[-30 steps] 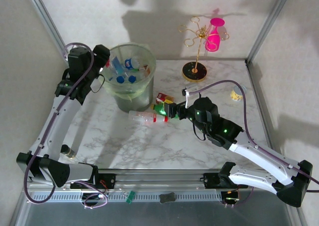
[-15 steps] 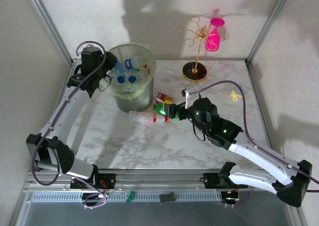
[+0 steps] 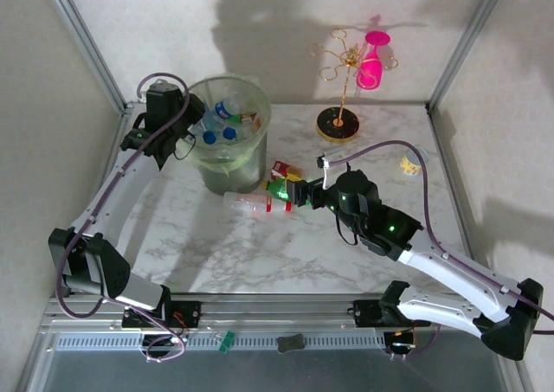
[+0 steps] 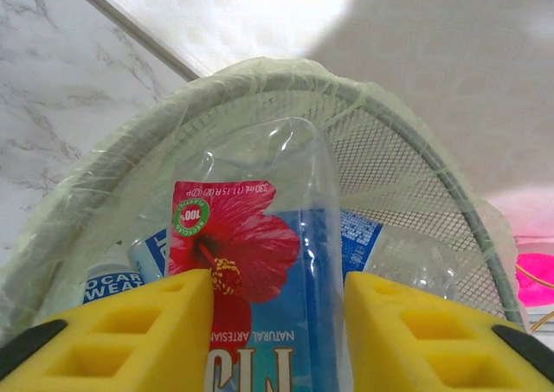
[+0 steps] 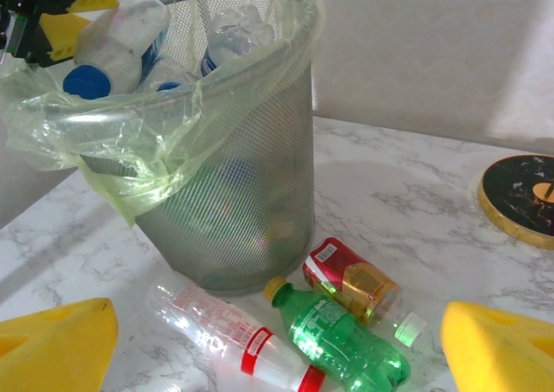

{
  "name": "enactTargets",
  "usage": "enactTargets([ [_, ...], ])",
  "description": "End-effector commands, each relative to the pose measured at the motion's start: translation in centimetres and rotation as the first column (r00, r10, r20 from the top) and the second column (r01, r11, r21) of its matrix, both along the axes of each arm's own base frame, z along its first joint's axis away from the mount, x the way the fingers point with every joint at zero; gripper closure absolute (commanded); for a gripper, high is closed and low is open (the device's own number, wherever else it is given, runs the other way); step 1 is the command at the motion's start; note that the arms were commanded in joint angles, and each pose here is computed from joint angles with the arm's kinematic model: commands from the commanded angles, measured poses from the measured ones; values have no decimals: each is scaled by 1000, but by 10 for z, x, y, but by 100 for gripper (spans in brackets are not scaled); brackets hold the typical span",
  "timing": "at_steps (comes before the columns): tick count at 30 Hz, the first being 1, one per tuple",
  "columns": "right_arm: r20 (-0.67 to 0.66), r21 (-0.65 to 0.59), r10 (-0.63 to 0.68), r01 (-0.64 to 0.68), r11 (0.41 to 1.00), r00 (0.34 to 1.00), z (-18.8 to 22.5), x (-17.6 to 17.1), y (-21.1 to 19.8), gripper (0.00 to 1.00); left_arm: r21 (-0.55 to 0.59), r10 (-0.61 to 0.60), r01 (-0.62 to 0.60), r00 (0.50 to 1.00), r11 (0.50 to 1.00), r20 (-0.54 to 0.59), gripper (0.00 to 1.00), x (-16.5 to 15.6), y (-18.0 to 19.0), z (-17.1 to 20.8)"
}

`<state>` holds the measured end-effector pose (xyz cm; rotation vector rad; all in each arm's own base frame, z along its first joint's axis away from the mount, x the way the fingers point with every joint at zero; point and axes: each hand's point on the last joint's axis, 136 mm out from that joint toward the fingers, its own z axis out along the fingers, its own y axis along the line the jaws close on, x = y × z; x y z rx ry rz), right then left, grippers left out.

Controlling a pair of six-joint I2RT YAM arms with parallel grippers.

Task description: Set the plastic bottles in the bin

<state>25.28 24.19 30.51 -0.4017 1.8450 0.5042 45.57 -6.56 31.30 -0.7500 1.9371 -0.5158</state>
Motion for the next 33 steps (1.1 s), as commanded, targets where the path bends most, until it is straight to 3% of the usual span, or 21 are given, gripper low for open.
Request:
enactTargets([
  [1,28,19,-20,19,1000,999,14,1,-4,4,39,-4,0,995,999,95,53,-16,-2,42],
  [7,-2,-11,-8,8,1000,1000,5,7,7,4,140,-95,64,970,988,225,49,-46,-28,96],
  [11,-40,-24,-10,9,1000,999,-6,13,12,4,217,-218,150,917,965,333,45,-83,-49,118],
  [14,-84,-21,-3,2,1000,996,-19,19,14,3,211,-254,179,874,961,414,43,-113,-47,123],
  [23,-325,-11,-73,73,997,943,-86,67,-8,5,255,-390,302,799,918,457,42,-176,-47,92],
  [33,-492,-10,62,-77,997,868,-146,76,48,10,280,-393,298,829,912,398,41,-185,-40,42],
])
